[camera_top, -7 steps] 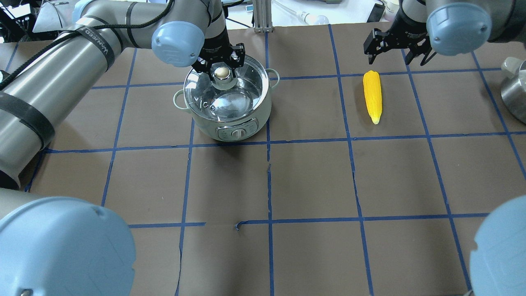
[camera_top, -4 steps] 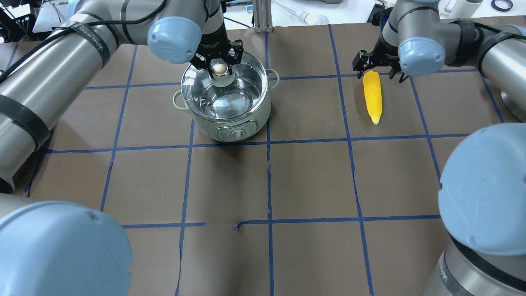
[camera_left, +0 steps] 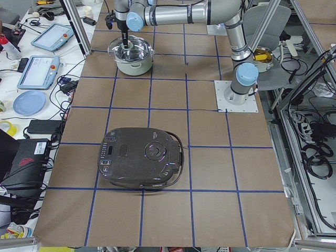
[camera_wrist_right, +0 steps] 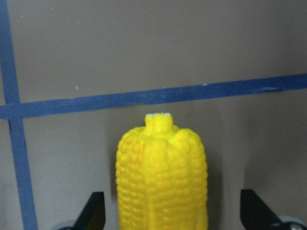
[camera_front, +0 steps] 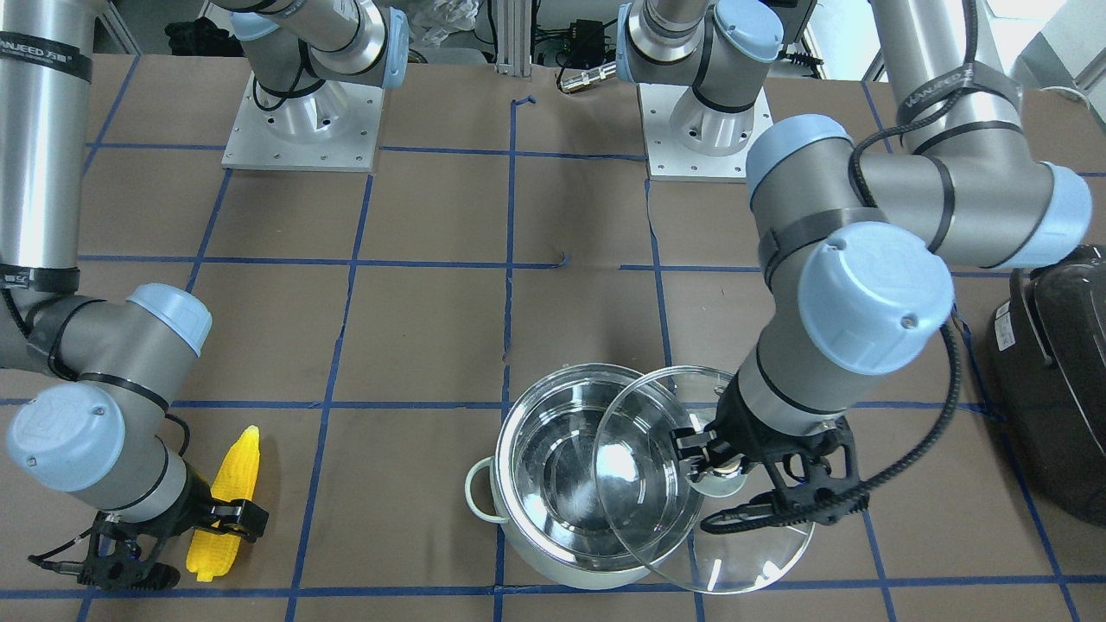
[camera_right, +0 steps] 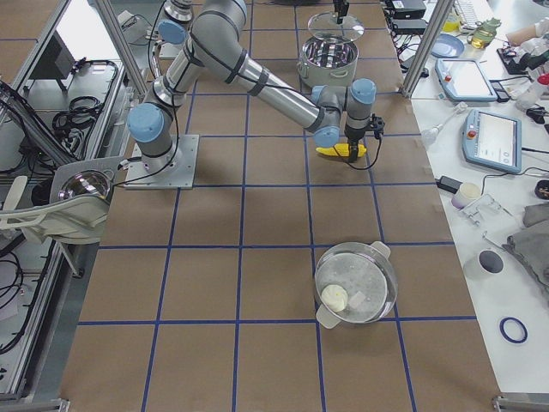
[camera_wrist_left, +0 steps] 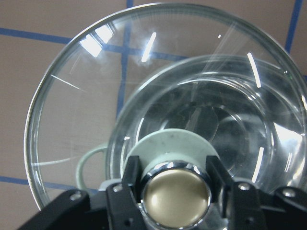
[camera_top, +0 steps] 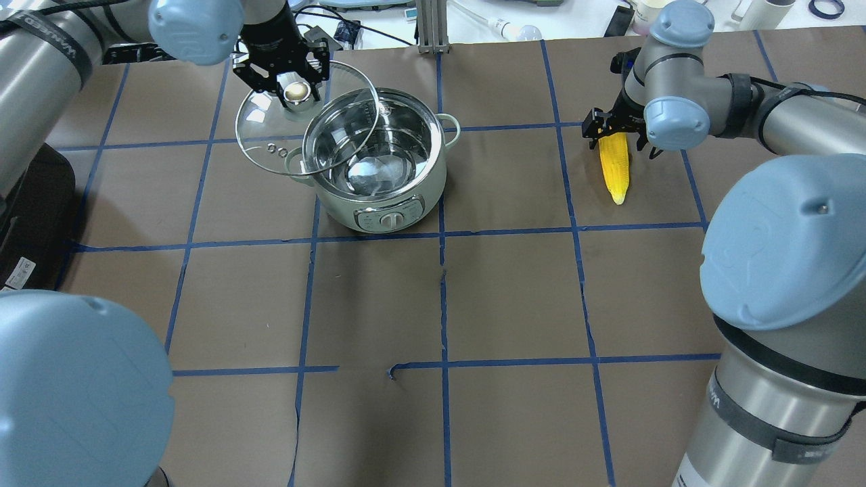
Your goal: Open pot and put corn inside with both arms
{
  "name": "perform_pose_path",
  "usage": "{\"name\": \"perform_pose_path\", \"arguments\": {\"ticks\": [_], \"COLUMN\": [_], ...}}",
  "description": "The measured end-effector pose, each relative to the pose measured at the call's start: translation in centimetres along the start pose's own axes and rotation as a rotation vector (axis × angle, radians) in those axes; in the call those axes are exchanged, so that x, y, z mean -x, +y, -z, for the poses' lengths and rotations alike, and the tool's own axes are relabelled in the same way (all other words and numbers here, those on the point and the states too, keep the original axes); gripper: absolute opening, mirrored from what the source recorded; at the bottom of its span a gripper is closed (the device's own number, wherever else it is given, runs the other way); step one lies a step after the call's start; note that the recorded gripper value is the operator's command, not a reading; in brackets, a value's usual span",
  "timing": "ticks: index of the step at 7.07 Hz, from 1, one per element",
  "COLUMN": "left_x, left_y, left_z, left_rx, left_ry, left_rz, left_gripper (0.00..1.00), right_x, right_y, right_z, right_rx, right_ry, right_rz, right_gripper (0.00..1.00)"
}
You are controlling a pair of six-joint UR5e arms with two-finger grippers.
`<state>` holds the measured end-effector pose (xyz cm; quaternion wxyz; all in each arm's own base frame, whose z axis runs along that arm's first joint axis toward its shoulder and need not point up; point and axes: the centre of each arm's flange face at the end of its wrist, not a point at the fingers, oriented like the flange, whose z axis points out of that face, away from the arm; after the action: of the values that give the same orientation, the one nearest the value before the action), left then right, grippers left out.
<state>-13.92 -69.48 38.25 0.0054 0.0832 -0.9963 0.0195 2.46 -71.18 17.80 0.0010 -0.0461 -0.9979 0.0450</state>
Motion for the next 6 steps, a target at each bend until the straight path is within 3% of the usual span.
{"name": "perform_pose_path", "arguments": {"ticks": [1, 4, 6], "left_x": [3.0, 13.3, 18.8], "left_y": [-0.6, -1.9, -1.1], "left_z": [-0.1, -1.3, -3.3], "left_rx": [0.029, 0.078, 0.091], "left_ry": [-0.001, 0.002, 0.012], "left_rz": [-0.022, -0.207, -0.305], "left_gripper": [0.00, 0.00, 0.00], "right_x": [0.0, 0.0, 2.7], "right_y": [0.0, 0.0, -0.1], "right_z": [-0.1, 2.0, 8.5], "right_rx": [0.000, -0.010, -0.033], "right_ry": [-0.003, -0.004, -0.013], "right_rz": [-0.001, 0.012, 0.070], "right_gripper": [0.35, 0.30, 0.32]}}
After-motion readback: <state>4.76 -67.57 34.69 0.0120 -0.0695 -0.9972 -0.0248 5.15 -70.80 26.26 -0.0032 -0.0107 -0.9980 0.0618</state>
